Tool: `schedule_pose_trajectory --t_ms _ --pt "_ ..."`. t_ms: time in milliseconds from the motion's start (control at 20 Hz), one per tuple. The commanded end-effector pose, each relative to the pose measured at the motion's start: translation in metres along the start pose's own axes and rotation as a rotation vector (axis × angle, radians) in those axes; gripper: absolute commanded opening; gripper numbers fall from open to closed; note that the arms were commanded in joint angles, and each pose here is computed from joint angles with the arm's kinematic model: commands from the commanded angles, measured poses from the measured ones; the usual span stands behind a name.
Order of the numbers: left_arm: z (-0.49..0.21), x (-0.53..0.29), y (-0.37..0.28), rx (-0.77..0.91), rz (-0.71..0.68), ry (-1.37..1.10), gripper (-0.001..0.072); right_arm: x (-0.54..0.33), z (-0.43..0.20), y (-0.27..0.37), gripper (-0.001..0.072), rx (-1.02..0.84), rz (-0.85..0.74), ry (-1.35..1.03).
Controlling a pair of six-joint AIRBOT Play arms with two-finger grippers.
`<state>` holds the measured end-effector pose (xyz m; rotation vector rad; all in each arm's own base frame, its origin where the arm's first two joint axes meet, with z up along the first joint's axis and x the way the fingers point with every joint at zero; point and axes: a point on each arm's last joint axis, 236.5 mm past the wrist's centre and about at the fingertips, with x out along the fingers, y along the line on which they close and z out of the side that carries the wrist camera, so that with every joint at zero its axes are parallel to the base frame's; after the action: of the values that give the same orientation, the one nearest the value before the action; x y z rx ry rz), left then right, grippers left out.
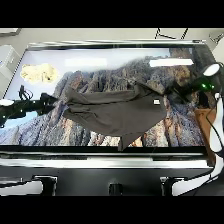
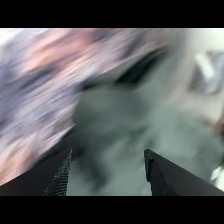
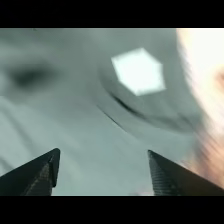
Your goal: Fold the clothes and pants, and hang the long-sleeved shirts on hangers.
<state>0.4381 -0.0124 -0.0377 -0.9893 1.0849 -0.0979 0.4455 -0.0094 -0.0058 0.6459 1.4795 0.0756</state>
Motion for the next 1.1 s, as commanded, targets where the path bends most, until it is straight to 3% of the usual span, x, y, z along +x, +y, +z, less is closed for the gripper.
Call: schedule_pose_trajectory --t_ms 0,450,500,600,650,700,900,1050 --pt "-0.052 0.0 0.057 -0.062 0.118 0.189 0.0507 0.01 -0.066 -0.049 0.0607 0.031 -0.096 0.147" --pt "-0.049 0.055 0.031 -0.013 0.086 0.05 0.0481 0.038 -0.122 -0.046 0.061 0.054 -0.034 0.164" --pt "-0.047 0.058 0.029 -0.011 0.092 0.034 0.0448 0.04 -0.123 -0.047 0.061 0.058 -0.033 0.166" --pt "-0.043 0.062 0.027 -0.014 0.1 0.002 0.0296 0.049 -0.126 -0.047 0.061 0.053 -0.041 0.167" --pt "-0.042 0.063 0.025 -0.02 0.101 -0.006 0.0119 0.057 -0.129 -0.044 0.0611 0.041 -0.046 0.166" --pt "-0.042 0.063 0.023 -0.012 0.096 -0.003 0.0026 0.065 -0.131 -0.041 0.0618 0.025 -0.051 0.161" --pt "-0.038 0.048 0.001 0.059 0.059 -0.017 0.0024 0.103 -0.139 -0.027 0.0625 0.025 -0.044 0.146" --pt "-0.034 0.03 -0.022 0.116 0.024 -0.056 0.0024 0.117 -0.124 0.004 0.0528 0.009 0.022 0.063"
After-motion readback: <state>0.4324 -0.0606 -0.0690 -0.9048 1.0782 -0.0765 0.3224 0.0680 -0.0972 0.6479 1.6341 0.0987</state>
